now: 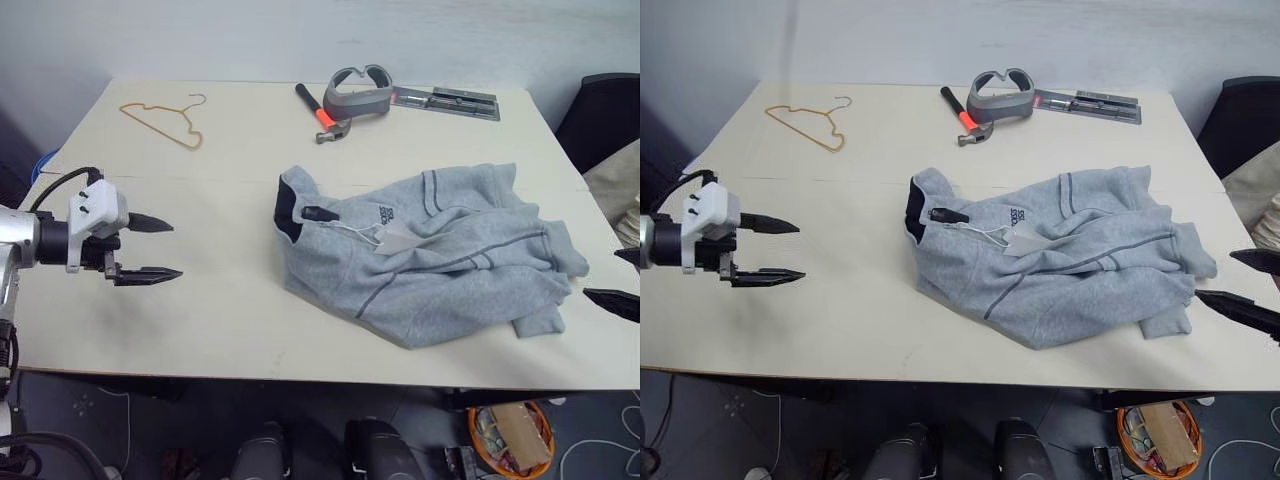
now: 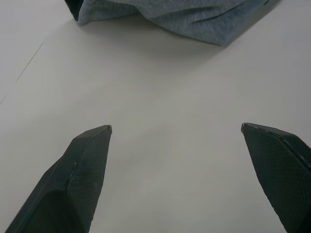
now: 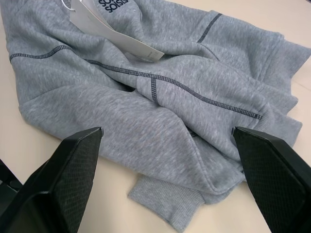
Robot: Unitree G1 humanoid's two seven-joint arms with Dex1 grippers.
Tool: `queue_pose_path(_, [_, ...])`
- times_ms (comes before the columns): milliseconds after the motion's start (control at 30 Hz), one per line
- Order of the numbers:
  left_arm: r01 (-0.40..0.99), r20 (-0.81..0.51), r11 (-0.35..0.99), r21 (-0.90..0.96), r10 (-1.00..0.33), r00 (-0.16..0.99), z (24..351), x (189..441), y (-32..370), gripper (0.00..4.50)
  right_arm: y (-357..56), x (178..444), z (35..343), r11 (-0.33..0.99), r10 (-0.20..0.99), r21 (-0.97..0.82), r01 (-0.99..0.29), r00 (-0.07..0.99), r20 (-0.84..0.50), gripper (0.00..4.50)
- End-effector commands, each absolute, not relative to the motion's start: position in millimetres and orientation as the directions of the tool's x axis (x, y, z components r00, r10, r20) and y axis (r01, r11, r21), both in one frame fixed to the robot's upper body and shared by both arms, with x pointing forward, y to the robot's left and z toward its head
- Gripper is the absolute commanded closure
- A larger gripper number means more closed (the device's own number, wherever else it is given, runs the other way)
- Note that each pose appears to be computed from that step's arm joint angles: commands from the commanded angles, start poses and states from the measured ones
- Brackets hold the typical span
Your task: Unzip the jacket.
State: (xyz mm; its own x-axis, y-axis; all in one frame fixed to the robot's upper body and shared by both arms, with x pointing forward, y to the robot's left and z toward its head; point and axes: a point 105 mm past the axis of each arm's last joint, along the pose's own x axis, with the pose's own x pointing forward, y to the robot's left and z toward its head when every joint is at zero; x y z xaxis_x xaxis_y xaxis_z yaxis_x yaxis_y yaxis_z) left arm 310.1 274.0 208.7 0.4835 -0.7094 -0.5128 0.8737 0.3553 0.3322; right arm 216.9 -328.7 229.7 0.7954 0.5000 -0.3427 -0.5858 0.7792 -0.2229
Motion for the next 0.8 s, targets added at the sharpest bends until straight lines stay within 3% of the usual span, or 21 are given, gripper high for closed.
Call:
queue_pose_path(33, [0.869, -0.515, 0.337, 0.362, -0.705, 0.488, 219, 307, 276, 0.00, -326, 214, 243, 0.774, 0.501, -0.264, -0.575, 0.812, -0.300, 0.06])
queue_pose_path(567, [0.868, -0.468, 0.365, 0.336, -0.735, 0.490, 227, 315, 261, 0.00, -325, 217, 242, 0.782, 0.493, -0.270, -0.562, 0.823, -0.284, 0.06])
queue_pose_path(667, [0.870, -0.445, 0.371, 0.326, -0.751, 0.487, 229, 319, 254, 0.00, -320, 219, 243, 0.787, 0.513, -0.236, -0.569, 0.818, -0.261, 0.06])
queue_pose_path(800, [0.867, -0.320, 0.374, 0.330, -0.819, 0.476, 248, 328, 224, 0.00, -297, 216, 246, 0.744, 0.615, -0.141, -0.653, 0.752, -0.237, 0.06])
